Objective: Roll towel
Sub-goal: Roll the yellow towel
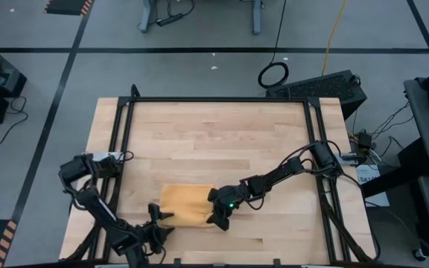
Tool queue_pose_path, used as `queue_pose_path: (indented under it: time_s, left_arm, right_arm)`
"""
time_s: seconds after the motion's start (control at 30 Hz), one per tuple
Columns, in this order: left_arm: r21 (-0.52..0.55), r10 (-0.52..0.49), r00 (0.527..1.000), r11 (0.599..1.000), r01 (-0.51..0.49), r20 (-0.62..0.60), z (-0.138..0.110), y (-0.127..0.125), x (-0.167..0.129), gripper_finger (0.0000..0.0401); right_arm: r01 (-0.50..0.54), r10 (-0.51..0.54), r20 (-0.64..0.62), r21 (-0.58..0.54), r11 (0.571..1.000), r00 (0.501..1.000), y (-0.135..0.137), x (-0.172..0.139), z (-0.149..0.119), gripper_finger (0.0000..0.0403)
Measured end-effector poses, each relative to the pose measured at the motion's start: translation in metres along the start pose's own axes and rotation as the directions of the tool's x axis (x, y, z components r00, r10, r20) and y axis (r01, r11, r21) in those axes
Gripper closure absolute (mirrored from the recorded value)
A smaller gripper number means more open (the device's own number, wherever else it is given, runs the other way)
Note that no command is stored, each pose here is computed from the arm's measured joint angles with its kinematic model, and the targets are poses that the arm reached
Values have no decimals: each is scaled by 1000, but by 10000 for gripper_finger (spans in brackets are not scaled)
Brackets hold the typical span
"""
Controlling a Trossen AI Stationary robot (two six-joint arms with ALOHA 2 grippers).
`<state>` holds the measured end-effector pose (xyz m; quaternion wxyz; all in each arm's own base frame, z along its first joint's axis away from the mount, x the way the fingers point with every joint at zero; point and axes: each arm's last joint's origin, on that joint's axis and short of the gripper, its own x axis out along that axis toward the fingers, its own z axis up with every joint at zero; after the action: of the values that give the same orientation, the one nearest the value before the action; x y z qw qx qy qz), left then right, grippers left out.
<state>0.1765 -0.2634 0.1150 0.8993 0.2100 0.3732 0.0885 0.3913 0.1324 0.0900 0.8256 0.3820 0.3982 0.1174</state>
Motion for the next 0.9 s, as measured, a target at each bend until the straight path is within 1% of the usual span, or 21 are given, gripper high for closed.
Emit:
queue_pose_path:
  time_s: [0.27,0.33,0.4,0.47,0.53,0.67,0.73,0.77,0.83,0.9]
  left_arm:
    - [16,59,997,998,-58,-54,-2,4,22,127]
    - [2,48,995,999,-48,-87,-1,6,25,130]
    - [-13,31,992,999,-33,-122,1,9,29,144]
    - [-23,24,989,999,-27,-143,3,11,32,170]
    - [-33,17,986,999,-22,-165,4,13,35,207]
    - [-46,-12,974,999,1,-227,4,17,40,305]
    - [-47,-16,971,999,5,-238,4,18,41,357]
    - [-47,-16,971,999,5,-239,5,19,41,375]
    - [-54,-25,969,998,12,-245,6,22,39,383]
    - [-68,-47,967,997,31,-252,9,26,34,373]
  right_arm:
    - [-7,7,-12,4,1000,1000,0,0,0,353]
    - [-7,7,-12,4,1000,1000,0,0,0,353]
    - [-9,9,-13,3,1000,1000,0,0,0,353]
    - [-23,23,-24,-9,1000,999,0,0,0,353]
    - [-34,33,-28,-23,999,999,1,0,-1,353]
    - [-61,59,-28,-90,994,998,8,-6,2,336]
    - [-49,46,-23,-140,989,999,13,-12,4,318]
    - [-37,34,-17,-170,985,999,16,-16,5,308]
    - [-18,19,1,-255,967,1000,24,-27,9,286]
    - [17,-12,18,-341,940,1000,36,-41,13,266]
